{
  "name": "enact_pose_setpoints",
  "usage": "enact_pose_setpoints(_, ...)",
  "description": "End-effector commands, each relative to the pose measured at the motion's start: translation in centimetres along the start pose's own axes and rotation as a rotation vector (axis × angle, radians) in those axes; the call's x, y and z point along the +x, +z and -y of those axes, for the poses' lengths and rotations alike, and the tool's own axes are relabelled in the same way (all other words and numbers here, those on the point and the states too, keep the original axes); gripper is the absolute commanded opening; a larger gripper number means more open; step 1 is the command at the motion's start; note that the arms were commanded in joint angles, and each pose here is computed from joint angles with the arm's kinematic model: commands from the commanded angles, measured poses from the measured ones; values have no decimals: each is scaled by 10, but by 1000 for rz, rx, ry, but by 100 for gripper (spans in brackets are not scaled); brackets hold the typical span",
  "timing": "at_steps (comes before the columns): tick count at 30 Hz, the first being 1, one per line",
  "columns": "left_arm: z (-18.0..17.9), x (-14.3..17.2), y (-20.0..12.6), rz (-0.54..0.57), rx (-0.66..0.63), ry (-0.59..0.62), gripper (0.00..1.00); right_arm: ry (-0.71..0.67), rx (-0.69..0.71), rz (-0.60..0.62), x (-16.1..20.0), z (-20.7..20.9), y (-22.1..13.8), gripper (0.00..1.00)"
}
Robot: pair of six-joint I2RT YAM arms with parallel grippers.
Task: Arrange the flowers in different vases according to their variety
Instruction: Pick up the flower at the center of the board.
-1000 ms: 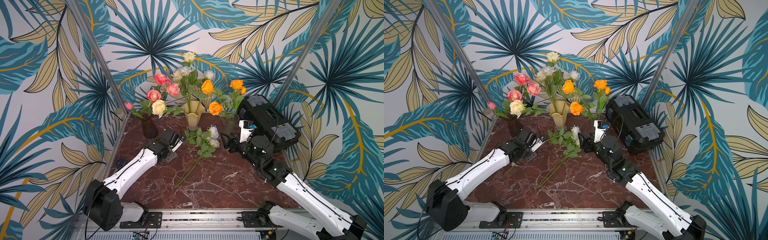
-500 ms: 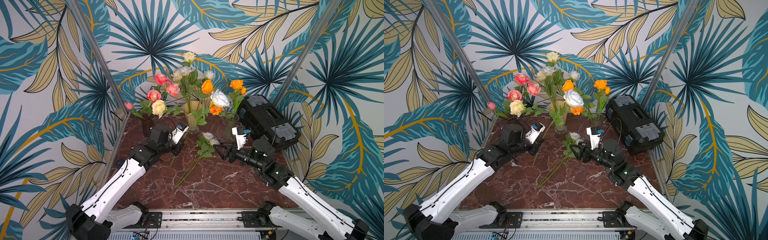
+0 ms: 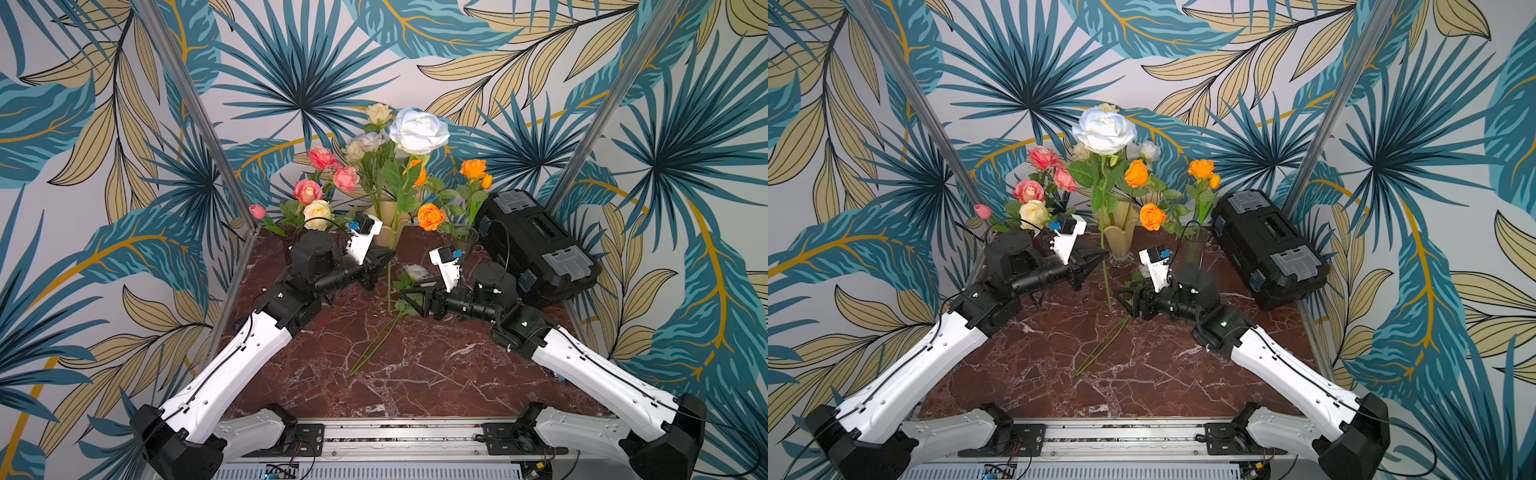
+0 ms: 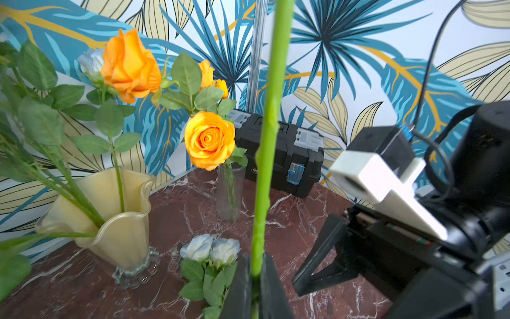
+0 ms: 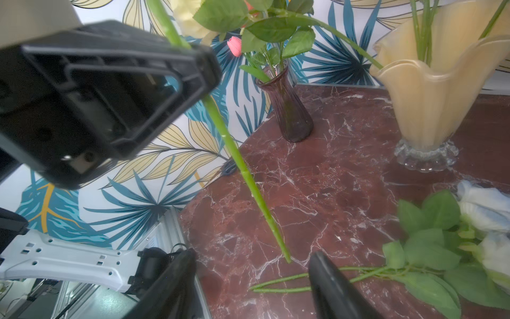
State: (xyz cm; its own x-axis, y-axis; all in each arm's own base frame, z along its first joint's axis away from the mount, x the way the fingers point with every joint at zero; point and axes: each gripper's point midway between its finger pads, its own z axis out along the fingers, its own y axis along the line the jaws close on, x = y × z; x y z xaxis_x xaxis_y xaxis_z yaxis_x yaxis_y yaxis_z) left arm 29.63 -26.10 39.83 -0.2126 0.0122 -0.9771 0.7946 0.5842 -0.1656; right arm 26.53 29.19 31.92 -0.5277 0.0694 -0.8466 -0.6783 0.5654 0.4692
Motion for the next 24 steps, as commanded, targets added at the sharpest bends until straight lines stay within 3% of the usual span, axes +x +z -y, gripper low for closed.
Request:
enact_pose_setpoints(1, 16, -32, -4, 90, 74, -20, 0, -66, -5, 70, -25, -7, 5, 69)
enact_pose_setpoints(14, 25, -26, 1, 71, 117, -24, 0, -120, 2, 105, -53, -10, 31, 58)
enact_pose_setpoints(20, 25, -25, 1, 67, 119, -18, 0, -121, 11, 108, -57, -10, 34, 21)
enact_pose_setpoints(24, 25, -26, 1, 70, 115, -15, 0, -123, 9, 111, -58, -11, 34, 2)
